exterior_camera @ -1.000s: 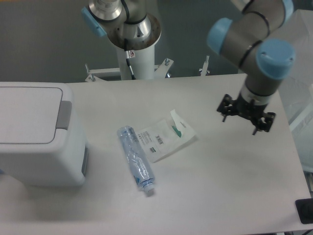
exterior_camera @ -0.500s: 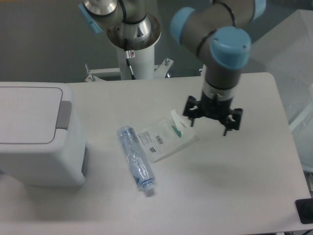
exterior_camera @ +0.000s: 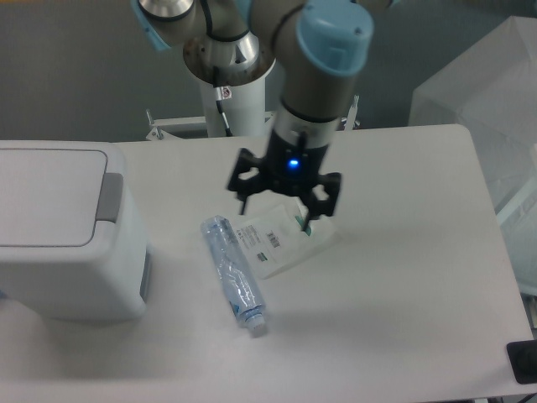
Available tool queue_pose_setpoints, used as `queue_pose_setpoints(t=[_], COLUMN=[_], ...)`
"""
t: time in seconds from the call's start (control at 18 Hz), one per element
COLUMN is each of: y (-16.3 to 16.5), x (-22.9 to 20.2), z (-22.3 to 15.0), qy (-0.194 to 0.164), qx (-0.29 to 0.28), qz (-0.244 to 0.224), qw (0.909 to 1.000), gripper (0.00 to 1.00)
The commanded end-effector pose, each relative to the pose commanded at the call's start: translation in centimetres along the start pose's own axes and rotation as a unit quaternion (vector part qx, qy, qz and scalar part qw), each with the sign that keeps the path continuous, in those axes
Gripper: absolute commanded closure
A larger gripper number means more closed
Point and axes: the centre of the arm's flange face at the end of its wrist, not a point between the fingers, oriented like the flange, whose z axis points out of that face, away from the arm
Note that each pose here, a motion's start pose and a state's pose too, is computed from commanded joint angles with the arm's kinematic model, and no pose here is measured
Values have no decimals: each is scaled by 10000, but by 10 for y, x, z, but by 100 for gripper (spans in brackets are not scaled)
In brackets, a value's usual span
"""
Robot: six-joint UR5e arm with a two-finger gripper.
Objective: Open the trash can
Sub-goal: 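Move the gripper across the table to above the trash can lid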
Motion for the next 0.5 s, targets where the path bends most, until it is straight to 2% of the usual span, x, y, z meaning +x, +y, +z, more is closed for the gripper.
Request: queue_pose_setpoints(t=[0.17, 0.28, 0.5], y=[-6, -1, 5], x=[37, 57, 76], z=[3, 2, 9], qy=[176, 249, 334], qx=[51, 60, -9], qz=[-116, -33, 64], qw=[9998, 9997, 9994], gripper=[0, 0, 0])
